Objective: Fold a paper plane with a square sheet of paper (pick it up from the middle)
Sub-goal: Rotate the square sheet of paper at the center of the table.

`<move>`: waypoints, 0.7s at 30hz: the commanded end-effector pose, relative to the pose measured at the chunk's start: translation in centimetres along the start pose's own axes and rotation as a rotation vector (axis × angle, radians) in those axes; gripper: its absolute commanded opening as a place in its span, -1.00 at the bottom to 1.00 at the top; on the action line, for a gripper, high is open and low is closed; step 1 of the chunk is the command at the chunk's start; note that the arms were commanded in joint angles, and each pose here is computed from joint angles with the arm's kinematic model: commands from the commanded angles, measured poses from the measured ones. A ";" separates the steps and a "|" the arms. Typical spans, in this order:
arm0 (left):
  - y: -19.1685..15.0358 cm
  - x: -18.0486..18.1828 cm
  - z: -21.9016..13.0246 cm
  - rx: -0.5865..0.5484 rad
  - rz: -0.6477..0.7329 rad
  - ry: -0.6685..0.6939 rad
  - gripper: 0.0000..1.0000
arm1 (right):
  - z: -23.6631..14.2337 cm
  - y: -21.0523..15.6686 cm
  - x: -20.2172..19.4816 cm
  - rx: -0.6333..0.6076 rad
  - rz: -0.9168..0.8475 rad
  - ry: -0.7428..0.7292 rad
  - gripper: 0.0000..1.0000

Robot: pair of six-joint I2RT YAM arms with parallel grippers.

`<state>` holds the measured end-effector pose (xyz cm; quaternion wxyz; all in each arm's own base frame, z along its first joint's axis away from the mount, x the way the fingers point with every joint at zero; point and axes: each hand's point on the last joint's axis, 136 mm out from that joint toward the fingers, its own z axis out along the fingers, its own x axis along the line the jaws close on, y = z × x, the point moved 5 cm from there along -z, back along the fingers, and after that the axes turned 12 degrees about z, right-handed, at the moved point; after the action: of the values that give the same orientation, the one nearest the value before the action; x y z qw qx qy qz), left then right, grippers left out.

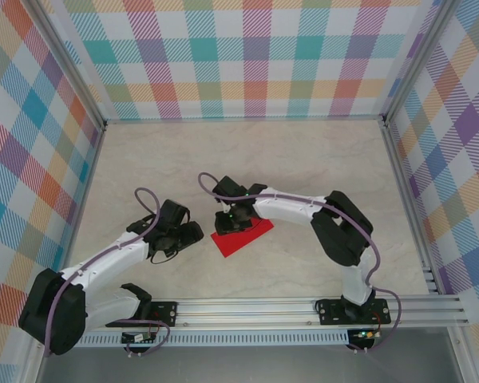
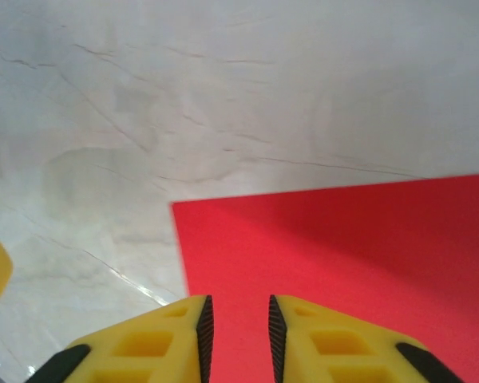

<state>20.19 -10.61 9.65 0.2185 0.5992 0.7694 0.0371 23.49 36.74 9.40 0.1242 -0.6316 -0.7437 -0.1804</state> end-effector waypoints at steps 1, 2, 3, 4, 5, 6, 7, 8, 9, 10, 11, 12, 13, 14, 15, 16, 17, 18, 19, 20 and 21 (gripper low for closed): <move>0.3 1.2 -0.4 -0.008 -0.055 0.027 0.52 | 1.8 -0.4 1.0 0.025 0.080 -0.014 -0.56; 0.3 1.4 -0.4 -0.005 -0.063 0.025 0.52 | 2.2 -0.4 1.0 0.030 0.091 -0.025 -0.59; 0.3 1.5 -0.3 -0.002 -0.069 0.020 0.52 | 2.4 -0.4 0.9 0.032 0.099 -0.032 -0.60; 0.2 1.6 -0.3 0.001 -0.074 0.017 0.52 | 2.7 -0.5 0.8 0.036 0.105 -0.041 -0.61; 0.2 1.7 -0.2 0.003 -0.078 0.016 0.53 | 2.9 -0.6 0.6 0.039 0.108 -0.049 -0.61; 0.1 1.8 -0.2 0.006 -0.080 0.017 0.53 | 3.1 -0.8 0.5 0.046 0.109 -0.057 -0.61; 0.1 1.8 -0.2 0.008 -0.082 0.015 0.53 | 3.3 -0.9 0.3 0.057 0.107 -0.064 -0.61; 0.1 1.9 -0.1 0.011 -0.081 0.017 0.53 | 3.5 -1.3 0.1 0.071 0.102 -0.071 -0.61; 0.2 1.8 -0.1 0.009 -0.080 0.013 0.53 | 3.6 -1.5 -0.2 0.088 0.091 -0.074 -0.62; 0.2 1.8 -0.2 0.010 -0.078 0.012 0.53 | 3.8 -2.1 -0.4 0.114 0.072 -0.075 -0.61; 0.2 1.7 -0.2 0.011 -0.077 0.011 0.53 | 3.8 -2.5 -0.7 0.138 0.052 -0.079 -0.61; 0.3 1.7 -0.2 0.010 -0.075 0.009 0.53 | 3.8 -3.2 -1.1 0.168 0.014 -0.080 -0.61; 0.3 1.6 -0.2 0.012 -0.072 0.009 0.53 | 3.7 -4.0 -1.8 0.201 -0.029 -0.087 -0.60; 0.3 1.6 -0.3 0.012 -0.068 0.008 0.53 | 3.4 -4.7 -2.4 0.226 -0.071 -0.096 -0.59; 0.3 1.6 -0.3 0.015 -0.064 0.005 0.53 | 3.2 -5.6 -3.4 0.253 -0.118 -0.119 -0.58; 0.4 1.6 -0.3 0.015 -0.061 0.006 0.54 | 2.7 -6.3 -4.3 0.278 -0.167 -0.140 -0.58; 0.4 1.5 -0.3 0.015 -0.058 0.004 0.54 | 2.3 -6.9 -5.0 0.299 -0.208 -0.153 -0.57; 0.4 1.5 -0.3 0.017 -0.054 0.004 0.54 | 1.9 -7.6 -5.8 0.315 -0.250 -0.172 -0.55; 0.4 1.5 -0.3 0.019 -0.053 0.002 0.54 | 1.4 -7.9 -6.6 0.320 -0.278 -0.189 -0.55; 0.4 1.4 -0.4 0.019 -0.052 0.000 0.54 | 0.8 -8.0 -6.9 0.318 -0.299 -0.187 -0.54; 0.4 1.4 -0.3 0.021 -0.053 -0.003 0.54 | 0.1 -7.8 -7.1 0.303 -0.316 -0.182 -0.54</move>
<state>20.38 -9.37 9.64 0.2206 0.5761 0.7866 0.0285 18.93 33.61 6.33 0.1356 -0.5408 -0.8235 -0.1053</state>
